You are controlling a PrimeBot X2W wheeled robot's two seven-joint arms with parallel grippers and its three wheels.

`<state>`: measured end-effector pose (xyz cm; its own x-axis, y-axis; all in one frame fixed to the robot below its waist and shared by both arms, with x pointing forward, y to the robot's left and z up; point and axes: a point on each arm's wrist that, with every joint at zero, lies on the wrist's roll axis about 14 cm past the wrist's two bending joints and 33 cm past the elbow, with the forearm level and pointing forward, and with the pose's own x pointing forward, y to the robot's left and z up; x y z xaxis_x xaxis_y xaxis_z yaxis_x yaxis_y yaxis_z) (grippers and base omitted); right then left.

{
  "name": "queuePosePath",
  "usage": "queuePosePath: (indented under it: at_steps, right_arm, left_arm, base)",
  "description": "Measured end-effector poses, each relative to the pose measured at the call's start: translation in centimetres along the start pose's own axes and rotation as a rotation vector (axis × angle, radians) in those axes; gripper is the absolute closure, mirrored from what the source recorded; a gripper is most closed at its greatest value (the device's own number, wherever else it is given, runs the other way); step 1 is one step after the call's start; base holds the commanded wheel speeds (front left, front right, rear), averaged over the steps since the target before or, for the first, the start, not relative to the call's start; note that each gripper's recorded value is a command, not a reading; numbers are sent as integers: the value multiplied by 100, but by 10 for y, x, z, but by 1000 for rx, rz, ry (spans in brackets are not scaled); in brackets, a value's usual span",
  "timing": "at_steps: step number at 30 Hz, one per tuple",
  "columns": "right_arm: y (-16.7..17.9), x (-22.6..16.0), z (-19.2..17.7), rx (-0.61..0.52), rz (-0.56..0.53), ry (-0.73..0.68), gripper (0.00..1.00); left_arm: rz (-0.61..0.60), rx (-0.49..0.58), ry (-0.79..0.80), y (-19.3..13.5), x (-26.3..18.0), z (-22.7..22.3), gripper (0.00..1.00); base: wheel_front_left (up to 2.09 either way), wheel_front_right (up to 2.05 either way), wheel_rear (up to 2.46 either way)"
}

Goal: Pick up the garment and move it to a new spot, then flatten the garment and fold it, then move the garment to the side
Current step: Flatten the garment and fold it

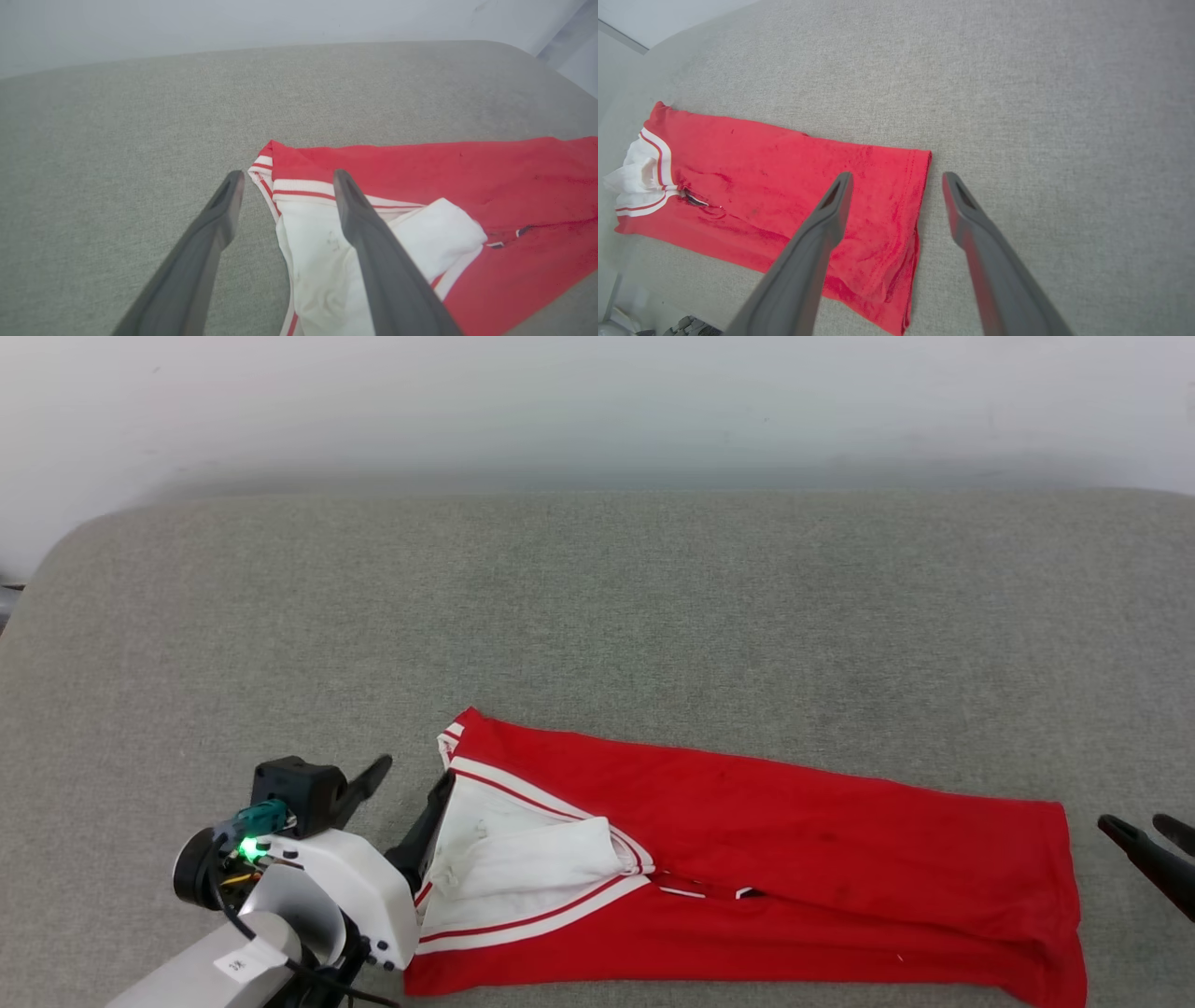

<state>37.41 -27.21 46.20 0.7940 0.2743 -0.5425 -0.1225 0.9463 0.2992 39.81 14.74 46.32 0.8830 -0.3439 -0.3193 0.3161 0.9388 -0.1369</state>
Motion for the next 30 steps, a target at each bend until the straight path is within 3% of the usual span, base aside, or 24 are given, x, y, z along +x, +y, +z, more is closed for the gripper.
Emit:
queuePosePath:
  at_steps: [9, 18, 29, 30]
  right_arm:
    - [-29, 5, -40, 149, -79, 143, 0]
    - [-12, 30, -82, 248, -52, 248, 0]
    - [17, 52, -89, 267, 20, 270, 0]
    - [19, 52, -90, 265, 23, 270, 55]
  left_arm:
    - [162, 35, -182, 19, 2, 23, 0]
    - [289, 60, -317, 29, -7, 42, 0]
    - [381, 25, -395, 27, -26, 38, 0]
    - [384, 26, -394, 28, -28, 36, 0]
  base:
    - [0, 0, 0]
    - [0, 0, 0]
    - [0, 0, 0]
    - [0, 0, 0]
